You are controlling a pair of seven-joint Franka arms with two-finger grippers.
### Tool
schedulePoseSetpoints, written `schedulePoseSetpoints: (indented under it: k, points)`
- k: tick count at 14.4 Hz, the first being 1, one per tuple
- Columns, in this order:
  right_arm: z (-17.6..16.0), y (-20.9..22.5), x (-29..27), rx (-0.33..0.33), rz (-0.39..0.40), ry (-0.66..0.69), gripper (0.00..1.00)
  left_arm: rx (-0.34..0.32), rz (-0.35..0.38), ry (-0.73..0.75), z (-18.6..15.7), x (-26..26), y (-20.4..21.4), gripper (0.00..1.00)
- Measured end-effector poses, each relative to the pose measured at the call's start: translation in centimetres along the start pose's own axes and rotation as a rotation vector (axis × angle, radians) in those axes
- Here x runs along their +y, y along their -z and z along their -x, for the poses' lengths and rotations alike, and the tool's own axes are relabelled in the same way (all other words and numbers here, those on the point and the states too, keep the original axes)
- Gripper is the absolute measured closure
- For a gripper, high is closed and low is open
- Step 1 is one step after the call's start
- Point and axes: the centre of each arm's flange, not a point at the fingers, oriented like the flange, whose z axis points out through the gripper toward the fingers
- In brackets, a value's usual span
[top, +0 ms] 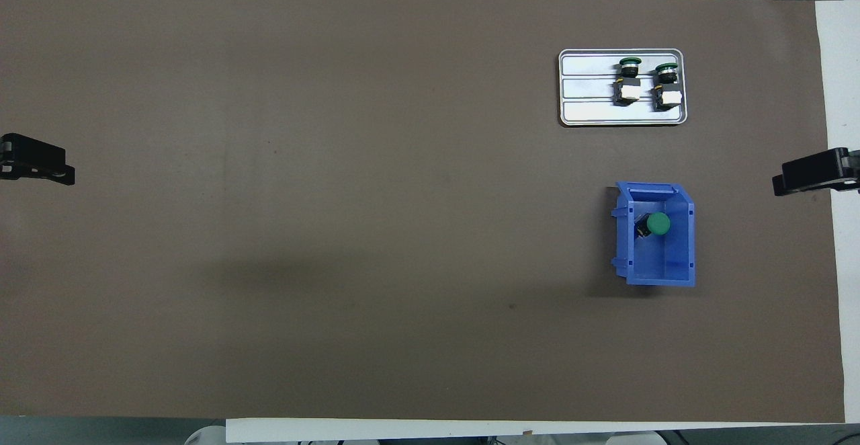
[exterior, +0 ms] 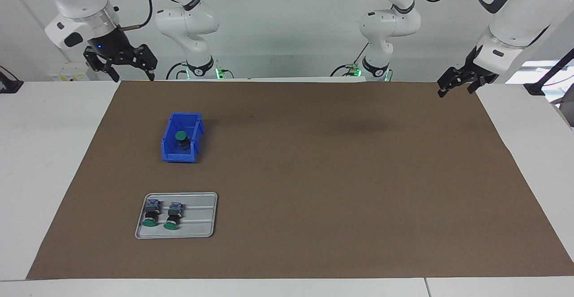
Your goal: Place and press button with both arms
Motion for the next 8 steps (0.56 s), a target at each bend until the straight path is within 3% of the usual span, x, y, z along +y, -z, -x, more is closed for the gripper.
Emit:
schedulePoseSetpoints:
  k: [8]
  points:
    - [-2.0,0.5,1.4,0.013,0.007,-0.029,0.0,-0.002,-0.002,-0.016,0.1,0.6,-0.1,0.0]
